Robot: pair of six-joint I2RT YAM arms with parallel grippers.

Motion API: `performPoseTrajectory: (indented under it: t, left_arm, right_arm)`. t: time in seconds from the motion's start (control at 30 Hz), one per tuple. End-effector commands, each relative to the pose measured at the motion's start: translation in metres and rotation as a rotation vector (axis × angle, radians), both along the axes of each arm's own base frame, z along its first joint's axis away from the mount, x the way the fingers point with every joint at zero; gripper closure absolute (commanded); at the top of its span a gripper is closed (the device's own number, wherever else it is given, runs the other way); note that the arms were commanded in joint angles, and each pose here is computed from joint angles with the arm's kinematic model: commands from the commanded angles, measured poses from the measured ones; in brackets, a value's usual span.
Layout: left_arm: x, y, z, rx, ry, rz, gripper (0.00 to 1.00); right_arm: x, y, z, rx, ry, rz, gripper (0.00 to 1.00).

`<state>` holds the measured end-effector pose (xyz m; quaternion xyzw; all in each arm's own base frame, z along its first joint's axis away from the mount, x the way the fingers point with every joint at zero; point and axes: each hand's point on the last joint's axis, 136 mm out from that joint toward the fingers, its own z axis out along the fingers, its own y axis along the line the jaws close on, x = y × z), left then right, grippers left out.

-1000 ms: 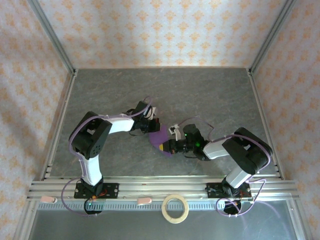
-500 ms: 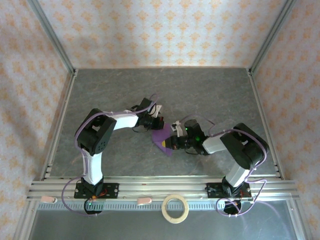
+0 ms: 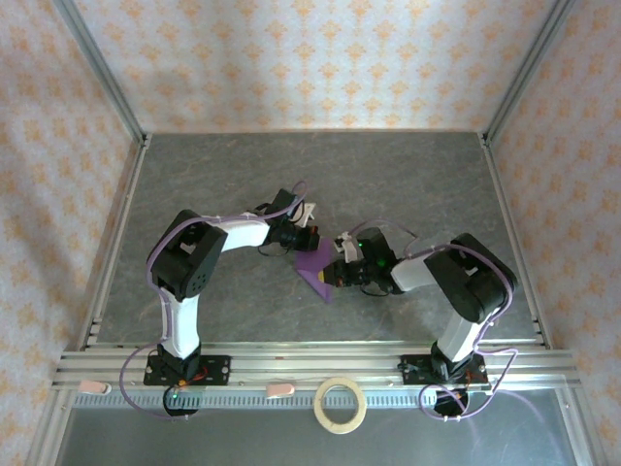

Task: Fold a paper plane with a square sheet of paper (pick it up from the middle)

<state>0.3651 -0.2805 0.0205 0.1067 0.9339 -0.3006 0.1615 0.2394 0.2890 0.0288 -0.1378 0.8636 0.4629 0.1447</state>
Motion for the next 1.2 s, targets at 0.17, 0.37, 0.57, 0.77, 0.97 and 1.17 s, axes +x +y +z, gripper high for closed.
performPoseTrajectory:
  t: [0.17, 0.37, 0.57, 0.77, 0.97, 1.17]
  left_arm:
    - [-0.0168, 0.0127, -0.0336, 0.095, 0.084, -0.007, 1.0]
    - [-0.0174, 0.0146, -0.0357, 0.103, 0.088, -0.002, 1.0]
    - [-0.0181, 0.0155, -0.037, 0.107, 0.09, -0.001, 1.0]
    - [-0.018, 0.0163, -0.0369, 0.109, 0.091, 0.001, 1.0]
    - [-0.0179, 0.016, -0.0364, 0.109, 0.09, 0.001, 1.0]
    - [-0.0172, 0.0151, -0.0367, 0.107, 0.091, 0.002, 1.0]
  right_arm:
    - [0.0163, -0.0046, -0.0003, -0.029, -0.041, -0.042, 1.0]
    - [0.0191, -0.0043, 0.0012, -0.031, -0.045, -0.046, 1.0]
    - [0.0206, -0.0055, 0.0038, -0.037, -0.056, -0.054, 1.0]
    - [0.0193, -0.0079, 0.0019, -0.052, -0.053, -0.056, 1.0]
    - [0.0193, -0.0093, 0.0059, -0.055, -0.064, -0.06, 1.0]
    - [0.0189, -0.0095, 0.0061, -0.057, -0.065, -0.057, 1.0]
